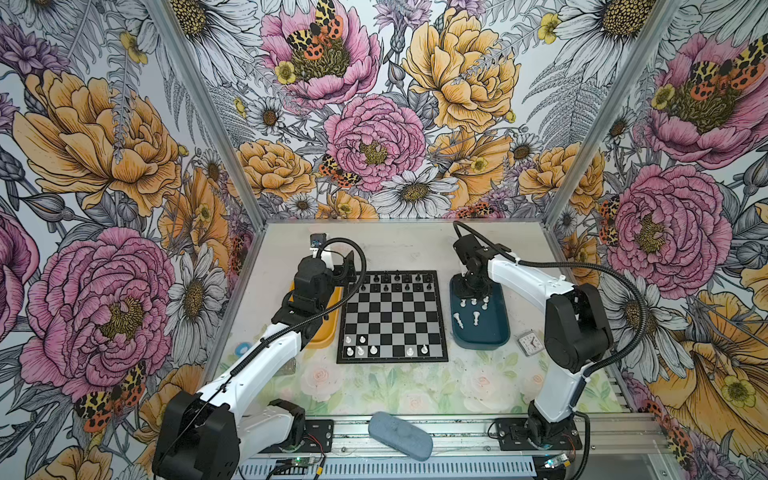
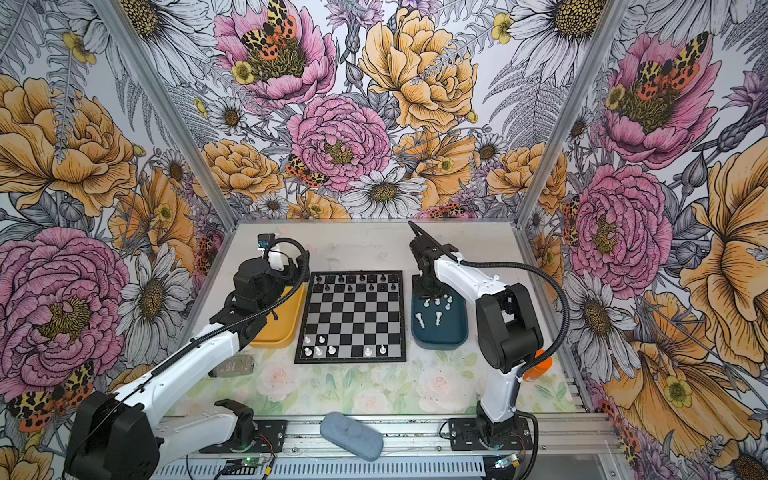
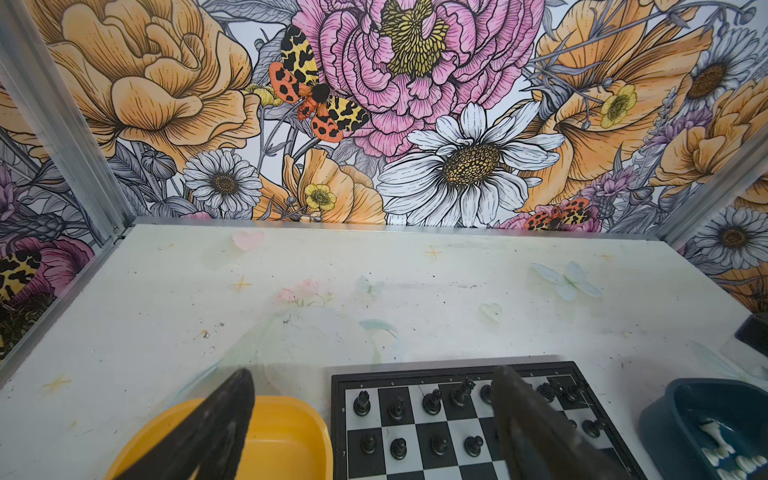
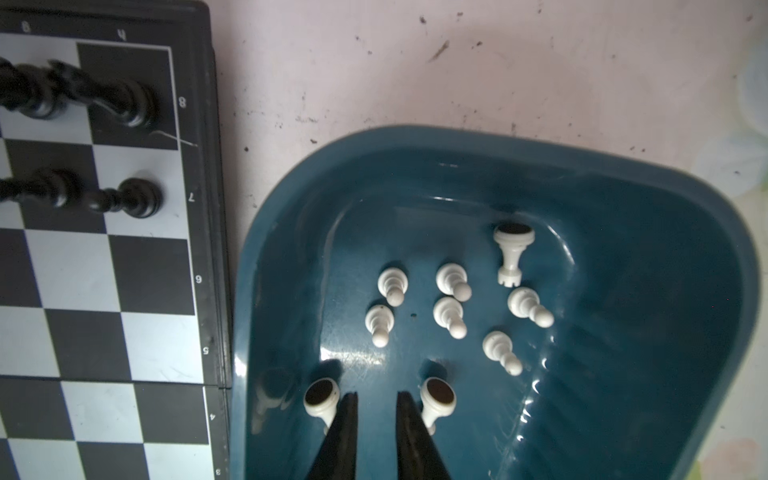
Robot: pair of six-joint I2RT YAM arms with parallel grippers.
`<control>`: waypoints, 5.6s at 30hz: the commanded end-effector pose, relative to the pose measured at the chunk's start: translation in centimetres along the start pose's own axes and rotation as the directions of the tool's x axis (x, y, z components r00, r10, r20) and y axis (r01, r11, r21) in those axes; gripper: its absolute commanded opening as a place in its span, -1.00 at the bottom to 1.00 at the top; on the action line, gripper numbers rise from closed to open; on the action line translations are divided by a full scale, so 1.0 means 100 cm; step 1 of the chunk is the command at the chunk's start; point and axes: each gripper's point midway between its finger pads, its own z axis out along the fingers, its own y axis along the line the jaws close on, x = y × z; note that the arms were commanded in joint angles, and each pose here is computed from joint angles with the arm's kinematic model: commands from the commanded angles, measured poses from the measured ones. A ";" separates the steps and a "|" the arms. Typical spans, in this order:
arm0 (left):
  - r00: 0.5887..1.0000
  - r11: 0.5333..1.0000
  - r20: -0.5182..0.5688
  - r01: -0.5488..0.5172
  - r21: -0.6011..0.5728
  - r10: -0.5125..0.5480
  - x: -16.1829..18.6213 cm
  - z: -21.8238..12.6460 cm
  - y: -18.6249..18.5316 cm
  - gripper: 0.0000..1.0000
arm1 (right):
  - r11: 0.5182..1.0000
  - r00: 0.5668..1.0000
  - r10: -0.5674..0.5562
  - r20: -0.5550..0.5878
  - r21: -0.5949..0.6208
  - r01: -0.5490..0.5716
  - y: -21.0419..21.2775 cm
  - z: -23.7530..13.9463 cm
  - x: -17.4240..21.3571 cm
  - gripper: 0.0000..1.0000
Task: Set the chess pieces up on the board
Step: 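Move the right gripper back over the teal tray, then lower the right gripper into the tray and grasp another white pawn, then carry the white pawn with the right gripper to the board's near row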
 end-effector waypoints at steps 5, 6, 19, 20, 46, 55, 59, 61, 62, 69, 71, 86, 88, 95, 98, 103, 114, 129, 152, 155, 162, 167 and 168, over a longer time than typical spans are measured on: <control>1.000 1.000 0.022 0.003 -0.007 -0.003 -0.010 0.000 0.000 0.80 | 1.000 1.000 0.005 0.021 -0.013 -0.005 -0.001 0.008 -0.016 -0.60; 1.000 1.000 0.021 0.003 -0.007 -0.003 -0.010 0.000 0.000 0.80 | 1.000 1.000 0.007 0.023 -0.014 -0.007 -0.001 0.009 -0.016 -0.59; 1.000 1.000 0.018 0.002 -0.006 -0.002 -0.009 0.002 -0.001 0.80 | 1.000 1.000 0.021 0.018 -0.020 -0.021 -0.006 0.019 -0.022 -0.60; 1.000 1.000 0.016 0.003 -0.006 -0.003 -0.008 0.002 -0.001 0.80 | 0.999 1.000 0.021 0.017 -0.024 -0.021 -0.005 0.020 -0.022 -0.60; 1.000 1.000 0.011 0.002 -0.007 -0.002 -0.007 0.004 -0.001 0.79 | 1.000 1.000 0.021 -0.003 -0.009 -0.021 -0.009 0.034 -0.026 -0.59; 1.000 1.000 0.012 0.001 -0.008 -0.001 -0.007 0.003 -0.001 0.79 | 1.000 1.000 0.025 -0.008 -0.004 -0.025 -0.012 0.038 -0.026 -0.60; 1.000 1.000 0.013 0.001 -0.007 -0.001 -0.007 0.003 -0.001 0.79 | 1.000 1.000 0.025 -0.011 -0.005 -0.026 -0.012 0.040 -0.026 -0.60; 1.000 1.000 0.010 0.001 -0.010 -0.001 -0.006 0.004 -0.001 0.79 | 1.000 1.000 0.026 -0.014 -0.006 -0.026 -0.012 0.040 -0.026 -0.60; 1.000 1.000 0.009 0.001 -0.008 -0.001 -0.006 0.004 -0.001 0.79 | 1.000 1.000 0.027 -0.014 -0.007 -0.027 -0.011 0.041 -0.026 -0.60; 1.000 1.000 0.012 0.002 -0.009 -0.002 -0.006 0.003 -0.001 0.79 | 1.000 0.999 0.027 -0.021 -0.008 -0.028 -0.011 0.043 -0.025 -0.62; 1.000 1.000 0.012 0.002 -0.009 -0.002 -0.006 0.003 0.000 0.79 | 1.000 0.999 0.026 -0.019 -0.009 -0.027 -0.011 0.043 -0.025 -0.63; 1.000 1.000 0.016 0.002 -0.009 -0.001 -0.008 0.001 0.000 0.79 | 1.000 1.000 0.024 -0.011 0.013 -0.024 -0.015 0.040 -0.026 -1.00; 1.000 1.000 0.018 0.002 -0.010 -0.002 -0.008 0.001 0.000 0.79 | 1.000 1.000 0.025 0.000 0.010 -0.025 -0.015 0.035 -0.027 -1.00; 0.999 1.000 0.032 0.005 -0.011 -0.005 -0.011 -0.005 0.001 0.79 | 0.999 0.998 0.037 0.057 -0.017 -0.036 -0.012 0.008 -0.033 -1.00; 0.999 1.000 0.038 0.006 -0.010 -0.006 -0.012 -0.008 0.002 0.79 | 0.999 0.996 0.042 0.081 -0.027 -0.040 -0.011 -0.009 -0.032 -1.00; 0.999 1.000 0.048 0.011 -0.010 -0.010 -0.013 -0.012 0.003 0.79 | 0.999 0.991 0.046 0.126 -0.035 -0.042 -0.003 -0.044 -0.028 -1.00; 0.997 1.000 0.077 0.023 -0.014 -0.021 -0.016 -0.028 0.008 0.79 | 0.978 0.987 -0.094 0.134 -0.175 0.117 0.103 -0.085 0.004 -1.00; 0.993 0.999 0.117 0.030 -0.040 -0.025 -0.018 -0.049 0.020 0.80 | 0.914 0.954 -0.297 0.033 -0.280 0.294 0.222 -0.056 0.056 -1.00; 0.990 0.999 0.138 0.035 -0.041 -0.029 -0.017 -0.057 0.023 0.82 | 0.863 0.921 -0.387 -0.050 -0.371 0.342 0.284 -0.029 0.088 -1.00; 0.990 0.998 0.140 0.036 -0.044 -0.029 -0.017 -0.057 0.024 0.82 | 0.864 0.920 -0.387 -0.058 -0.370 0.340 0.285 -0.026 0.089 -1.00; 0.990 0.998 0.140 0.037 -0.050 -0.029 -0.016 -0.057 0.027 0.82 | 0.862 0.916 -0.396 -0.072 -0.373 0.344 0.291 -0.021 0.096 -1.00; 0.989 0.998 0.141 0.038 -0.047 -0.031 -0.016 -0.057 0.026 0.82 | 0.866 0.912 -0.401 -0.084 -0.360 0.347 0.290 -0.014 0.099 -1.00; 0.990 0.998 0.140 0.038 -0.050 -0.031 -0.015 -0.057 0.027 0.82 | 0.867 0.912 -0.400 -0.086 -0.357 0.347 0.289 -0.013 0.099 -1.00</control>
